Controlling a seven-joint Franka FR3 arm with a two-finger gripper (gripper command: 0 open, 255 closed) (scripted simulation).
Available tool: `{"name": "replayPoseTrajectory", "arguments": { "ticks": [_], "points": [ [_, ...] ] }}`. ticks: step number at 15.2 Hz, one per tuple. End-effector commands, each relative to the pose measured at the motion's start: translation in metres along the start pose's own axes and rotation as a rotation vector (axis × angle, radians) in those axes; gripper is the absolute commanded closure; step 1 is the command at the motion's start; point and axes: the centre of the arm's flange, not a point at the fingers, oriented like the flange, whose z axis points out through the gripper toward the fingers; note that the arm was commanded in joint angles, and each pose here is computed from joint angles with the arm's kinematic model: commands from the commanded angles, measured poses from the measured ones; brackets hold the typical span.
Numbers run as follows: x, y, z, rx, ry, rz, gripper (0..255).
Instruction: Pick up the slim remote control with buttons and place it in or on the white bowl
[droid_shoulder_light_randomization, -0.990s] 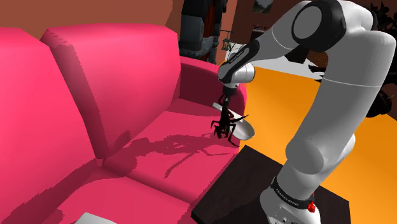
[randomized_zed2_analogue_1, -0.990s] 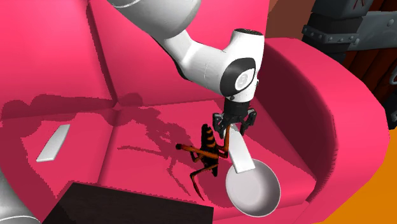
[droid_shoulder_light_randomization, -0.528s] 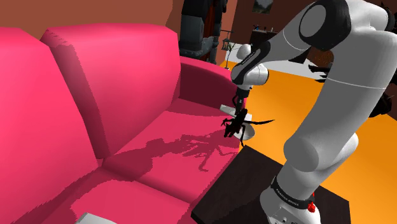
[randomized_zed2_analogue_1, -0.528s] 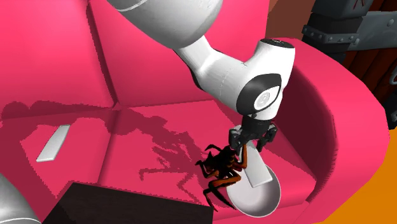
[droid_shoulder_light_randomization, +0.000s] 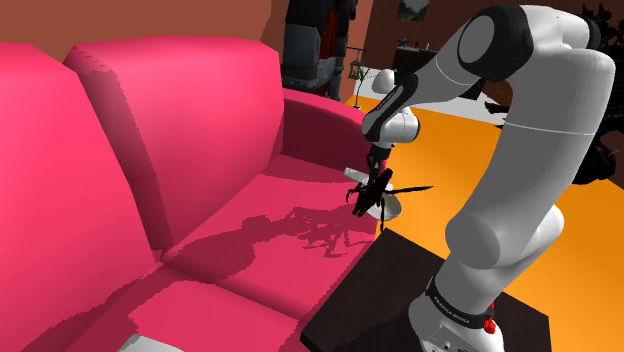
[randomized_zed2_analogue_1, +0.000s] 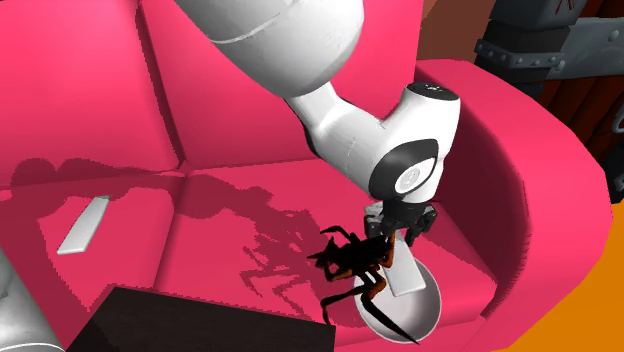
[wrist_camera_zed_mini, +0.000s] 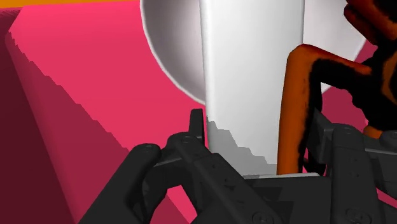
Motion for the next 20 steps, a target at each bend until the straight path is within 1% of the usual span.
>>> {"name": "replayPoseTrajectory", "arguments": {
  "ticks": [1, 5, 12, 13, 15, 16, 17, 18, 20],
  "points": [
    [-0.007, -0.006, 0.024, 0.045, -0.026, 0.0, 255],
    [-0.007, -0.007, 0.043, 0.045, -0.026, 0.0, 255],
    [-0.007, -0.007, 0.043, 0.045, -0.026, 0.0, 255],
    [0.001, -0.012, 0.047, 0.044, -0.029, 0.0, 0],
    [0.018, -0.005, 0.05, 0.042, -0.029, 0.0, 0],
    [0.013, 0.001, 0.054, 0.043, -0.026, 0.0, 0],
    [0.009, -0.004, 0.059, 0.043, -0.026, 0.0, 0],
    [-0.007, -0.007, 0.043, 0.045, -0.026, 0.0, 0],
    [-0.006, -0.006, 0.017, 0.045, -0.026, 0.0, 0]
  ]
}}
